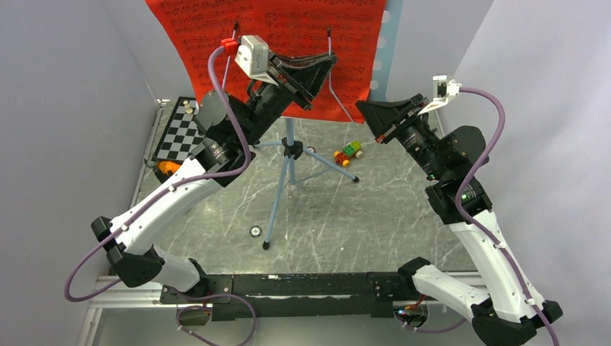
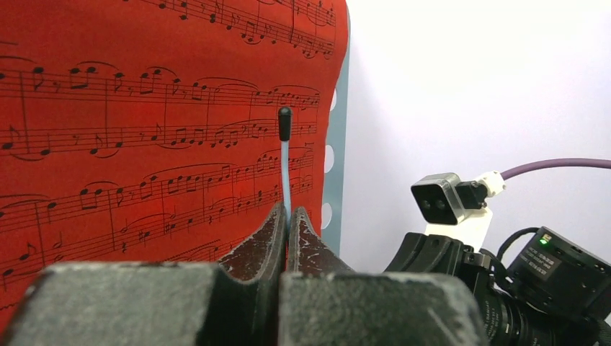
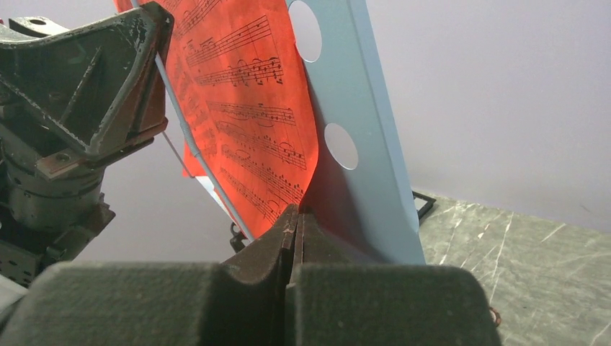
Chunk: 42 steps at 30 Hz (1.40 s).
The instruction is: Pack up the instrument practice props
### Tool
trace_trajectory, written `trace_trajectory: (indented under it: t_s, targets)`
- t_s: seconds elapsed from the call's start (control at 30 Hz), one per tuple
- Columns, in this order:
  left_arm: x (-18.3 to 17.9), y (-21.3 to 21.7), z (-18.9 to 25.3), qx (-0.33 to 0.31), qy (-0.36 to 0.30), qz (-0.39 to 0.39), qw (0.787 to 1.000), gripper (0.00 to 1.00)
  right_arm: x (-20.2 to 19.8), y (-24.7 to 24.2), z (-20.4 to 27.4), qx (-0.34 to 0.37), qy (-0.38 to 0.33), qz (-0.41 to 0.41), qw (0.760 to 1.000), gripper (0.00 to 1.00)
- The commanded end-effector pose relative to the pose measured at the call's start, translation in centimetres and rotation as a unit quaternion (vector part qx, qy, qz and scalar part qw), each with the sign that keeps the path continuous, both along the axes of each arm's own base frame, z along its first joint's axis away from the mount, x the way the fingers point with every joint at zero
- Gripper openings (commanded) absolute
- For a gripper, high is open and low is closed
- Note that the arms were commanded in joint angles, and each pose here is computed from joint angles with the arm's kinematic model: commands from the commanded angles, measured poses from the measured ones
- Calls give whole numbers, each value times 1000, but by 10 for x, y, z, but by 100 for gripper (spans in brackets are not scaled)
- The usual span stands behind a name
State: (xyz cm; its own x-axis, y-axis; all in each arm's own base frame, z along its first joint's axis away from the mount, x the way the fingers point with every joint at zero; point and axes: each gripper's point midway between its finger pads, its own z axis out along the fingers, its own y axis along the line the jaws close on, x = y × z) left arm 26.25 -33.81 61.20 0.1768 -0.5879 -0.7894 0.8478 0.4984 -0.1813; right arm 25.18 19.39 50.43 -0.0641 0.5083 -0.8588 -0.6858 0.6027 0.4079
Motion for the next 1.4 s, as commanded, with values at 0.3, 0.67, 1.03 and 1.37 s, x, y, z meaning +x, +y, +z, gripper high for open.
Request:
trace_trajectory:
  t_s: [0.3,0.67,1.03,1.37]
  targets:
    - [-8,24,15,-21,-10,12,1000,0,-31,-32,33,-28,-69,-50,996,0]
    - [-7,27,7,-18,-12,21,1000,0,-90,-48,67,-32,-174,-30,984,0]
    - [-4,33,5,-27,-10,33,999,0,-154,-65,103,-32,-270,-7,962,0]
    - [3,30,2,-31,-5,44,999,0,-187,-72,109,-38,-304,11,952,0]
